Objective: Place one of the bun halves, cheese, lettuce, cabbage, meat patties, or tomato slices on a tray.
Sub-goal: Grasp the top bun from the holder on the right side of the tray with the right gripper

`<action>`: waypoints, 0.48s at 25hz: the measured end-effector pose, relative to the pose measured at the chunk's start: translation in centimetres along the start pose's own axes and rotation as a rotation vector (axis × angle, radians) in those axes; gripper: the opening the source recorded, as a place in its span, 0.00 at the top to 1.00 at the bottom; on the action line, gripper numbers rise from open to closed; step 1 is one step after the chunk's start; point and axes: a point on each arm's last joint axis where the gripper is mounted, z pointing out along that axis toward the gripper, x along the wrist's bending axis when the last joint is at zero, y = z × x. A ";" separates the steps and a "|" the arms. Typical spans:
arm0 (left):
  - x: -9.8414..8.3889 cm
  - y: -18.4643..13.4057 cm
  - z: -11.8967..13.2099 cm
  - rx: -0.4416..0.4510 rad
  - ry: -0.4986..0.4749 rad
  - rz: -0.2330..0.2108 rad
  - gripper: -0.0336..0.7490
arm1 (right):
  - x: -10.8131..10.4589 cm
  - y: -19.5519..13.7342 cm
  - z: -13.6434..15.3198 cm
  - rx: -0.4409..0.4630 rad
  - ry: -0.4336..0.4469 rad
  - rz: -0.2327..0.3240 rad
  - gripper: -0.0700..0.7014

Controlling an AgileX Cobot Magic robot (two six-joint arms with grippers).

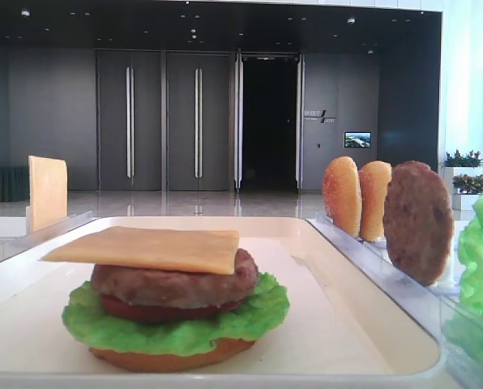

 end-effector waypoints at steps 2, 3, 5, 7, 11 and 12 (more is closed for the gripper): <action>0.0 0.0 0.0 0.000 0.000 0.000 0.62 | -0.1 1.5 0.7 0.025 0.002 -0.014 0.50; 0.0 0.0 0.0 0.000 0.000 0.000 0.62 | -0.1 2.4 1.0 0.034 0.002 -0.020 0.50; 0.0 0.0 0.0 0.000 0.000 0.000 0.62 | -0.2 4.1 1.6 0.036 0.002 -0.024 0.50; 0.0 0.0 0.0 0.000 0.000 0.000 0.62 | -0.3 6.0 2.2 0.023 0.002 -0.028 0.50; 0.0 0.0 0.0 0.000 0.000 0.000 0.62 | -0.5 9.1 3.0 -0.011 0.000 -0.031 0.46; 0.0 0.0 0.0 0.000 0.000 0.000 0.62 | -0.5 9.7 3.4 -0.012 0.000 -0.031 0.46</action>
